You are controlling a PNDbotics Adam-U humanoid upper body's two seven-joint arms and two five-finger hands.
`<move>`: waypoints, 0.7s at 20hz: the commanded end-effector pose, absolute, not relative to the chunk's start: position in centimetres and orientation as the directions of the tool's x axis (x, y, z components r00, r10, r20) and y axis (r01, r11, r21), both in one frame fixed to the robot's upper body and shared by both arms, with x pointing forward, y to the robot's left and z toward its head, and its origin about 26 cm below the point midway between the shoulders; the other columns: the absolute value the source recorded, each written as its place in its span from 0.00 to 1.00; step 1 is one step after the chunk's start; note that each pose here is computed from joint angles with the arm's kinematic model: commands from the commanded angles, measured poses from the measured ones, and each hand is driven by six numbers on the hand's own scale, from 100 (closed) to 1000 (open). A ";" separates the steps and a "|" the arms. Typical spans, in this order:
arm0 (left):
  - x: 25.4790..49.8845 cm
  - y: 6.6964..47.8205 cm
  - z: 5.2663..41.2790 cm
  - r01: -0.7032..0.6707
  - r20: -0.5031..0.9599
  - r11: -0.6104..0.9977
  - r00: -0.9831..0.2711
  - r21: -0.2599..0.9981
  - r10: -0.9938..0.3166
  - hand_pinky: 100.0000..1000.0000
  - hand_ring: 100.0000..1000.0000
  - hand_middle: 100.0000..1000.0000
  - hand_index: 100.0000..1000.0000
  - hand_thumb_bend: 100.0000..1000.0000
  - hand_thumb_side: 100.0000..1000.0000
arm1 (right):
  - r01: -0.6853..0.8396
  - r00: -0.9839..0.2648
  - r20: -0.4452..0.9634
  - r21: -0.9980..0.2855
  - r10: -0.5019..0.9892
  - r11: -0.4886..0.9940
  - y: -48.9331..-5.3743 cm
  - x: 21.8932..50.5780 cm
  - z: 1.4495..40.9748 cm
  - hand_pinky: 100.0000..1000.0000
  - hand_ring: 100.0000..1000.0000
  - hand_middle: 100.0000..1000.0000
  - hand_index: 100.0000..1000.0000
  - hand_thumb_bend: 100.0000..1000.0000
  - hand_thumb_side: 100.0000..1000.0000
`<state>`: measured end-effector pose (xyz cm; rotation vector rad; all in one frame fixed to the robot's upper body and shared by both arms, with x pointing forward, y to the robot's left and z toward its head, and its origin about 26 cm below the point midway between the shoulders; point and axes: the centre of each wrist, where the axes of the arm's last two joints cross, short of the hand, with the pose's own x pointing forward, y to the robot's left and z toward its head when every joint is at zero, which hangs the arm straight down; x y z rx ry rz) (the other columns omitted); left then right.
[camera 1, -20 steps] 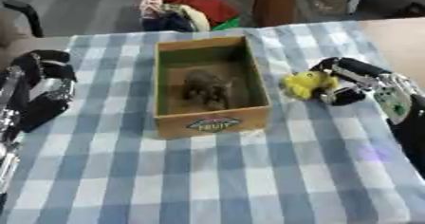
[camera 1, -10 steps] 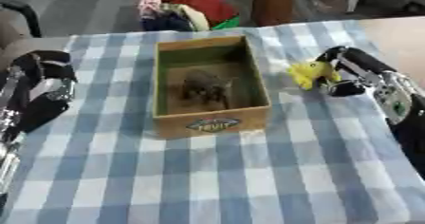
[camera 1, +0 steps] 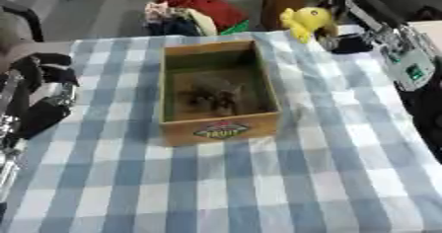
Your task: Pick up objects on the table and place them in the box.
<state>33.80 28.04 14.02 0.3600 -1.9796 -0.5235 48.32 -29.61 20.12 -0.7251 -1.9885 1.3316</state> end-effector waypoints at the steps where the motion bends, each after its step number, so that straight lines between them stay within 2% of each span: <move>1: 33.7 28.1 15.6 -0.046 0.742 0.862 -0.488 0.505 -0.460 0.71 0.61 0.63 0.70 0.00 0.15 | 0.103 -0.693 0.166 -0.940 0.702 0.325 -27.6 48.8 21.8 0.55 0.71 0.14 0.41 0.00 0.00; 9: 33.7 26.8 16.1 -0.014 0.741 0.874 -0.523 0.485 -0.420 0.71 0.61 0.63 0.69 0.00 0.15 | 0.003 -0.740 0.154 -0.973 0.655 0.231 -21.8 49.9 18.6 0.58 0.74 0.20 0.48 0.00 0.00; 12: 33.7 26.5 16.2 -0.007 0.742 0.877 -0.529 0.481 -0.411 0.71 0.61 0.63 0.69 0.00 0.15 | -0.011 -0.759 0.129 -0.983 0.638 0.185 -20.2 49.8 17.7 0.61 0.76 0.29 0.61 0.00 0.01; 14: 33.7 26.4 16.2 -0.004 0.744 0.878 -0.530 0.478 -0.407 0.71 0.61 0.63 0.69 0.00 0.15 | -0.004 -0.776 0.101 -0.988 0.622 0.155 -19.3 49.8 17.4 0.65 0.80 0.43 0.74 0.00 0.03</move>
